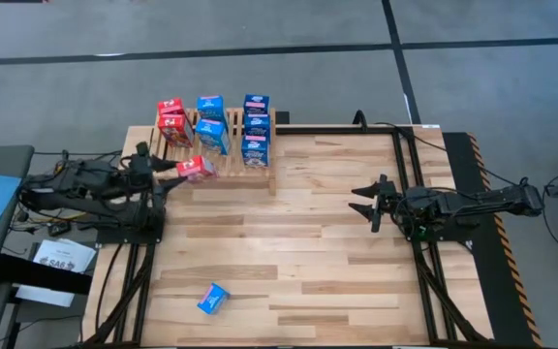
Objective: Stack cereal on shelf
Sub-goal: Put the red cereal box the aligned with the other cereal boxes on the shelf
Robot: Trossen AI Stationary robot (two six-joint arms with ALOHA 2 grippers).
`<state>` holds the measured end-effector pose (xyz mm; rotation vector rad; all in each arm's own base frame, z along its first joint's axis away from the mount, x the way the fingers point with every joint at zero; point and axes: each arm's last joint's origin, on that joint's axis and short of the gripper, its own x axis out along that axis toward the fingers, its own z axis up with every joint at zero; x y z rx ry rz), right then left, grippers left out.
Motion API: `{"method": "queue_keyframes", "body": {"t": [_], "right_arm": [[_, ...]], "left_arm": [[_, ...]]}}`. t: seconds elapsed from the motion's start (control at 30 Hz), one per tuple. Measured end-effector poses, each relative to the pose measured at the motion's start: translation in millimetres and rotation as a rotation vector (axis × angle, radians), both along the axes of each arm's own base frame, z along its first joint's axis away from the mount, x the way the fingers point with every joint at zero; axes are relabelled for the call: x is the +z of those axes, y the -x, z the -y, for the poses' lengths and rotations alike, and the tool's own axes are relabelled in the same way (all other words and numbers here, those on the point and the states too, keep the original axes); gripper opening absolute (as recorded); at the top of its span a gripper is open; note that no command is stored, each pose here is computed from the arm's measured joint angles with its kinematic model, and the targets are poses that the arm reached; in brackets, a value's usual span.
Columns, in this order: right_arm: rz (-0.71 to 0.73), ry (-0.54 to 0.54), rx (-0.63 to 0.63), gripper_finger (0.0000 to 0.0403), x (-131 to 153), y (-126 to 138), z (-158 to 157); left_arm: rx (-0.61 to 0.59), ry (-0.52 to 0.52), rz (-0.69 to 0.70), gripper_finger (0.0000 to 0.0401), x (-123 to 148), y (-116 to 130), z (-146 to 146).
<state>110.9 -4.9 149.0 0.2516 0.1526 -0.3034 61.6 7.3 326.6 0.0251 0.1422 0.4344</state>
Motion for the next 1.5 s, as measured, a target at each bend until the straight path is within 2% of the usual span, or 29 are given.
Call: {"method": "queue_keyframes", "body": {"t": [0.27, 0.43, 0.67, 0.87, 1.0, 1.37, 1.5], "right_arm": [[0.0, 0.0, 0.0, 0.0266, 0, 0, 0], [0.0, 0.0, 0.0, 0.0266, 0, 0, 0], [-0.001, 0.0, 0.0, 0.0266, 0, 0, 0], [0.0, 0.0, 0.0, 0.0266, 0, 0, 0], [0.0, 0.0, 0.0, 0.0266, 0, 0, 0], [0.0, 0.0, 0.0, 0.0266, 0, 0, 0], [0.0, 0.0, 0.0, 0.0266, 0, 0, 0]], "left_arm": [[0.034, 0.039, -0.082, 0.0188, 30, 25, -4], [0.038, 0.042, -0.074, 0.0188, 48, 43, -7], [0.075, -0.016, -0.096, 0.0188, 61, 60, -10], [0.066, -0.064, -0.133, 0.0188, 62, 60, -10], [0.102, -0.086, -0.213, 0.0188, 57, 59, -11], [0.084, -0.017, -0.198, 0.0188, 56, 57, -10], [0.078, -0.025, -0.208, 0.0188, 53, 46, -8]]}}
